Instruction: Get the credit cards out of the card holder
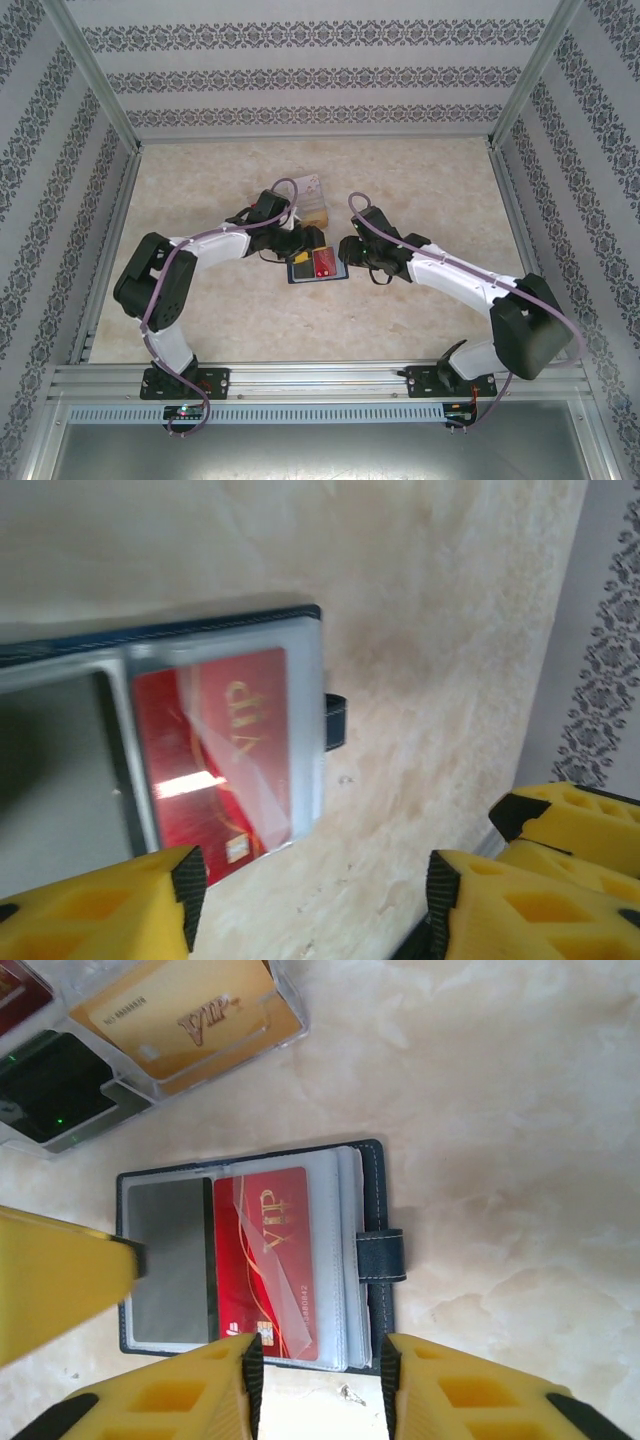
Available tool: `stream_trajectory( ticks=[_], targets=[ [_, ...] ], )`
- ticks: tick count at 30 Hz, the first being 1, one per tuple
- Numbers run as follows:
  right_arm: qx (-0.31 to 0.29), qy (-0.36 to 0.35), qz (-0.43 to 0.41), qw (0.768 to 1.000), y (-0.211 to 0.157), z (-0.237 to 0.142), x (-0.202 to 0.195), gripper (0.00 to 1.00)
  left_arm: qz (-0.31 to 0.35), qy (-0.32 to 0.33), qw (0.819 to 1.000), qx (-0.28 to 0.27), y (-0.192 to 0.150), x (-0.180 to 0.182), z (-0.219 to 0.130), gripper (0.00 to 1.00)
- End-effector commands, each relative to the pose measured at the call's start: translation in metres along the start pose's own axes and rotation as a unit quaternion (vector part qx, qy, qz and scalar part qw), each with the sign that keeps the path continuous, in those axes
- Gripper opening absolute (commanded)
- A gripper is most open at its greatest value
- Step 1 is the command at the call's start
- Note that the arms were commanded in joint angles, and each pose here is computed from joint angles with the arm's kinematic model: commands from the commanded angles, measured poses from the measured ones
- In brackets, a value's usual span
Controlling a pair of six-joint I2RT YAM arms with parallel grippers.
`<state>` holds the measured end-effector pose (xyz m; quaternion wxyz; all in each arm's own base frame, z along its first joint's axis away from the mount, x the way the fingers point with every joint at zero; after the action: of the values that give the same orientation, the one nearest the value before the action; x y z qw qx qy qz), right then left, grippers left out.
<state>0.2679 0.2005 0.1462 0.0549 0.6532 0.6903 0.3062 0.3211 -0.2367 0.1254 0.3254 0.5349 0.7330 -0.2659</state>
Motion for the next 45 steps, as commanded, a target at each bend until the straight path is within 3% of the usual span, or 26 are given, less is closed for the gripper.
stream_trajectory(
  ticks=[1, 6, 11, 37, 45],
  targets=[
    [0.015, 0.019, -0.014, 1.000, 0.004, 0.009, 0.014, 0.36, -0.006, 0.038, 0.999, -0.026, 0.000, 0.014, -0.010, 0.57],
    [0.044, 0.016, -0.022, 0.999, 0.002, 0.028, 0.024, 0.28, -0.023, 0.040, 0.999, -0.015, -0.003, 0.026, -0.002, 0.45],
    [0.064, 0.002, -0.017, 0.998, 0.001, 0.045, 0.023, 0.27, -0.030, 0.019, 0.999, 0.005, -0.002, 0.026, 0.011, 0.39],
    [0.139, -0.038, 0.007, 0.990, -0.025, 0.084, 0.000, 0.27, -0.046, 0.010, 0.998, 0.048, -0.003, 0.032, 0.039, 0.36],
    [0.147, -0.046, 0.014, 0.988, -0.031, 0.086, -0.007, 0.26, -0.038, 0.002, 0.998, 0.052, -0.002, 0.028, 0.038, 0.31]
  ],
)
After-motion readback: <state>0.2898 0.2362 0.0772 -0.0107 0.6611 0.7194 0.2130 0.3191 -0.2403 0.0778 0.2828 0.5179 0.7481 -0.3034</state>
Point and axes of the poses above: each hand's point on the last joint's axis, 136 mm out from that joint toward the fingers, its own z axis out along the fingers, its own x axis along the line the jaws close on, y = z × x, the point moved 6 cm from there along -z, back along the fingers, and after that the axes turned 8 degrees about -z, right-handed, at the moved point
